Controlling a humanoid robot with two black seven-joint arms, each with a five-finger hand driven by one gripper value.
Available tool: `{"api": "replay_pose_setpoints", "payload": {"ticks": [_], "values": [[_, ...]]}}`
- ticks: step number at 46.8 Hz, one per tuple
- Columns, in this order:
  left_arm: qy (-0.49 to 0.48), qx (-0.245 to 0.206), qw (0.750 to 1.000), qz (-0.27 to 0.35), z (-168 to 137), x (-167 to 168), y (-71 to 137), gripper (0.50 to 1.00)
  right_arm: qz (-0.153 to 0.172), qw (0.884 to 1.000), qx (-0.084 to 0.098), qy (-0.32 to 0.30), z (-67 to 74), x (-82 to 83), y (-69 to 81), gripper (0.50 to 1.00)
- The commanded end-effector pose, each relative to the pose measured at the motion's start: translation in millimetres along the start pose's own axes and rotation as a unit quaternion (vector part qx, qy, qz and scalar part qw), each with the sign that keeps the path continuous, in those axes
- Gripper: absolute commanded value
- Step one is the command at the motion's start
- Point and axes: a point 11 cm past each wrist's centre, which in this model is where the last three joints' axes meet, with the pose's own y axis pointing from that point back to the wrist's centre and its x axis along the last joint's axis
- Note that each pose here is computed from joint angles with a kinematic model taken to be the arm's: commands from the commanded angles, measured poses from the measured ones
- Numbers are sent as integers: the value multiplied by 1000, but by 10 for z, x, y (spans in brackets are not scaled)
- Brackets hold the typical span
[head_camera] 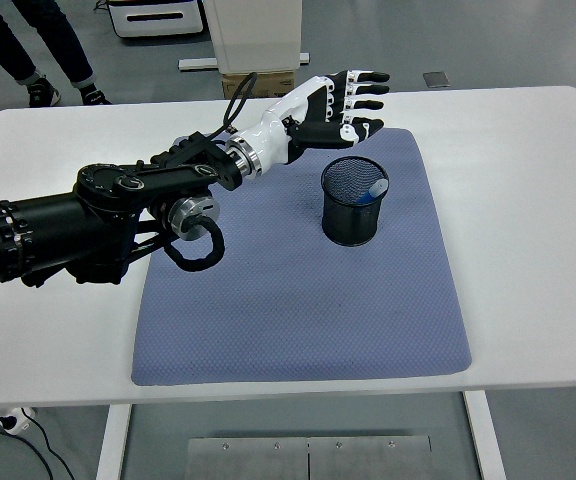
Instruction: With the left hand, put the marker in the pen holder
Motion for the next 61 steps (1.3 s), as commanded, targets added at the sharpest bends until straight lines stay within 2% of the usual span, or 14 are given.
{"api": "replay_pose_setpoints", "payload": {"ticks": [1,14,15,19,30,41,49,61], "values": [[-3,-9,1000,2,78,33,-10,1000,0,1000,0,0,-1,0,0,1000],[-15,-18,999,49,207,498,181,1000,0,1000,0,0,-1,0,0,1000],[-20,-17,998,63,219,644,261,1000,0,1000,0,0,-1,0,0,1000],[-26,-17,996,80,235,800,356,1000,0,1000,0,0,-1,0,0,1000],[-46,4,987,153,40,1264,649,1000,0,1000,0,0,-1,0,0,1000],[-22,21,979,199,-295,1493,962,1000,0,1000,0,0,-1,0,0,1000],[10,2,970,244,-278,1770,1247,1000,0,1000,0,0,-1,0,0,1000],[57,-12,966,252,-357,1908,1508,1000,0,1000,0,0,-1,0,0,1000]]}}
